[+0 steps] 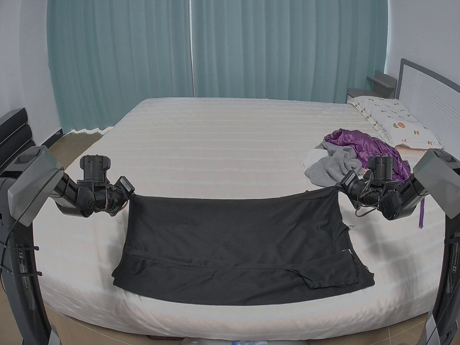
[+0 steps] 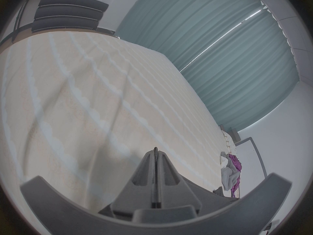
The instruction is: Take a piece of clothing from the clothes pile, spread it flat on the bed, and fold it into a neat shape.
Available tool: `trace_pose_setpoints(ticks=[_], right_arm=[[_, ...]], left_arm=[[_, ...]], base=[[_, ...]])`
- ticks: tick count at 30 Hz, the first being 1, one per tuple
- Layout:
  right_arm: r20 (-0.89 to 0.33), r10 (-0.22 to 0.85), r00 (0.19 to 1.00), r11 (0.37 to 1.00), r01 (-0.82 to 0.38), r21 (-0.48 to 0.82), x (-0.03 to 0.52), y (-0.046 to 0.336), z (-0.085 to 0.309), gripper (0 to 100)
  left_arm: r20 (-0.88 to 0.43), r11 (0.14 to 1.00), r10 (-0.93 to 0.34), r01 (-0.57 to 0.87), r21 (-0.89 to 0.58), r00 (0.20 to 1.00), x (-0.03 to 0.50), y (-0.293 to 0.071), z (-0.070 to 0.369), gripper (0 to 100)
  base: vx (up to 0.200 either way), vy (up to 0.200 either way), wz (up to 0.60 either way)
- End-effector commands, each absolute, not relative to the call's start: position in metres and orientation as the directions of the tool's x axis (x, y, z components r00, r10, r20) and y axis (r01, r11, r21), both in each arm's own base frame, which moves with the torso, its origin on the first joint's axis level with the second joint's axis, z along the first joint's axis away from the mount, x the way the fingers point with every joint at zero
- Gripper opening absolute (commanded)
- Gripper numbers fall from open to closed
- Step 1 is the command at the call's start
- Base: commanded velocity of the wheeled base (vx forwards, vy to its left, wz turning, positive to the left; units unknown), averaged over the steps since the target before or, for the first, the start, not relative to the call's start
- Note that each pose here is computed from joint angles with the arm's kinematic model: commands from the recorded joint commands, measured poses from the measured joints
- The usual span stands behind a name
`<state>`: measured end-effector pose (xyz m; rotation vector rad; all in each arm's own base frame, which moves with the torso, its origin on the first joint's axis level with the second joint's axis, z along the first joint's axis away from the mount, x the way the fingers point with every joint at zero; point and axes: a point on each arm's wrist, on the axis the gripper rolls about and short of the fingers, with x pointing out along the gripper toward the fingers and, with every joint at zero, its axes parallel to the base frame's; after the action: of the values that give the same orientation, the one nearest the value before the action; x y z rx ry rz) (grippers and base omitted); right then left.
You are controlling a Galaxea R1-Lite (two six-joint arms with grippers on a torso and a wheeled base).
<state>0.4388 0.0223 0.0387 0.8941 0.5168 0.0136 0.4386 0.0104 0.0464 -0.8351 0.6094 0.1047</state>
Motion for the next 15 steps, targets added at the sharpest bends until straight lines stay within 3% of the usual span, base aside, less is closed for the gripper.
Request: trace_pose_setpoints(ticks=[1,15], right_arm=[[-0.432,0.234,0.871,0.631,0.203,0.749,0.431,0.019,0.043,0],[-0.501,0.279,0.819,0.615,0.249,0.749,0.383,0.009,0.047,0]], left_arm=[[-0.556,0.677,-0.143,-0.328,-0.658,0.819,0.431,0.011,0.049,0],[-0.601,0.725,-0.148,-0.327,-0.606,0.786,0.388,0.010,0.059,0]], base=[[0.000,0.000,0.00],[0.000,0.000,0.00]])
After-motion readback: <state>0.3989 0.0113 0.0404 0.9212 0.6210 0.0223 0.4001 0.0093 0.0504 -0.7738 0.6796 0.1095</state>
